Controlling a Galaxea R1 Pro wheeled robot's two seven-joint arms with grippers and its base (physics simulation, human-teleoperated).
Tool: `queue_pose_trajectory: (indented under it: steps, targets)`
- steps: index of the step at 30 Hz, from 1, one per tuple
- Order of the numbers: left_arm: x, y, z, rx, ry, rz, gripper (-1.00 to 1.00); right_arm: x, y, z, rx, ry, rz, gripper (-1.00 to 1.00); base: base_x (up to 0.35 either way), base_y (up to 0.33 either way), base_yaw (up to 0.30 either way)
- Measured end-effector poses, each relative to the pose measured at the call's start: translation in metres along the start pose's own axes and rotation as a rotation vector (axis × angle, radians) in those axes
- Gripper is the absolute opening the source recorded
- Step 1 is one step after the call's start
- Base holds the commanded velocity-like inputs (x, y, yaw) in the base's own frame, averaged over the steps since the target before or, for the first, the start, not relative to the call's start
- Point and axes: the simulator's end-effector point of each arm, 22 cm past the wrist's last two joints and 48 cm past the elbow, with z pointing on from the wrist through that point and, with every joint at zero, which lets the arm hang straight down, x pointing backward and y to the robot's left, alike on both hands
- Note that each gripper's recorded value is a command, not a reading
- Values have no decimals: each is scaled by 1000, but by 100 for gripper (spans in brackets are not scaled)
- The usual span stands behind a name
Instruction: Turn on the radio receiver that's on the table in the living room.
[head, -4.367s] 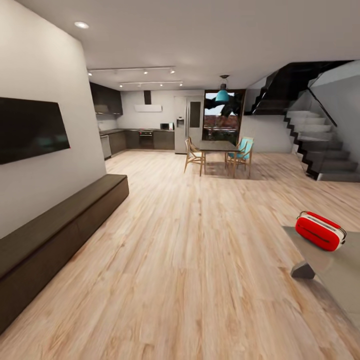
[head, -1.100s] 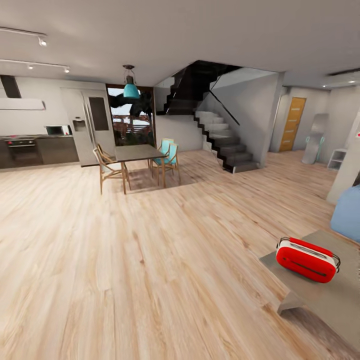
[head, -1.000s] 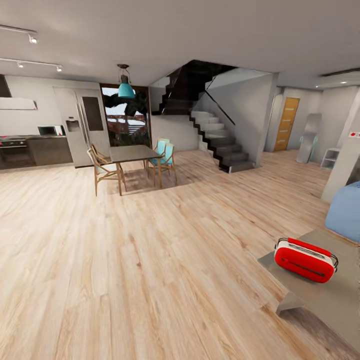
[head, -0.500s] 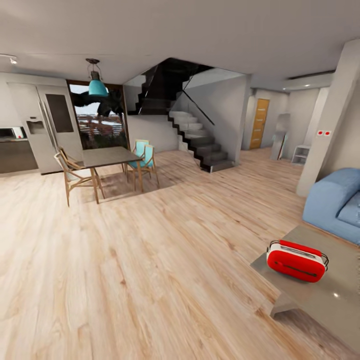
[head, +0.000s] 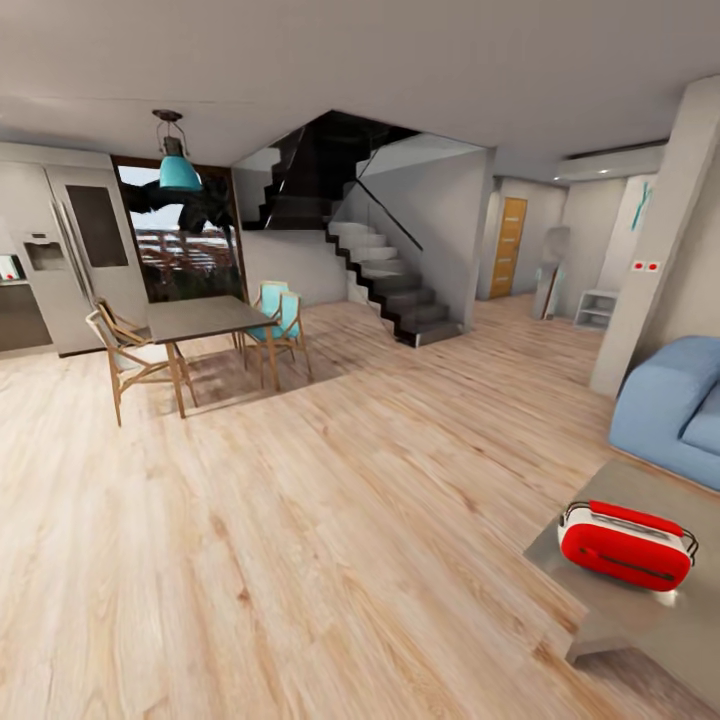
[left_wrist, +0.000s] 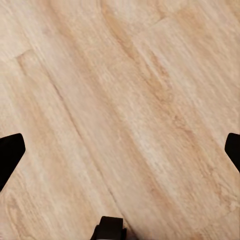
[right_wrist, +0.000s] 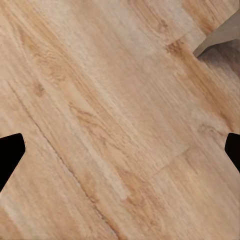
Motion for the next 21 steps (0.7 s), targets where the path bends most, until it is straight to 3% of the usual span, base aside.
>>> queue_pose_trajectory:
  steps: [21]
  targets:
    - [0, 0, 0, -1, 0, 1, 100, 0, 0, 0, 0, 0, 1, 100, 284, 221, 0]
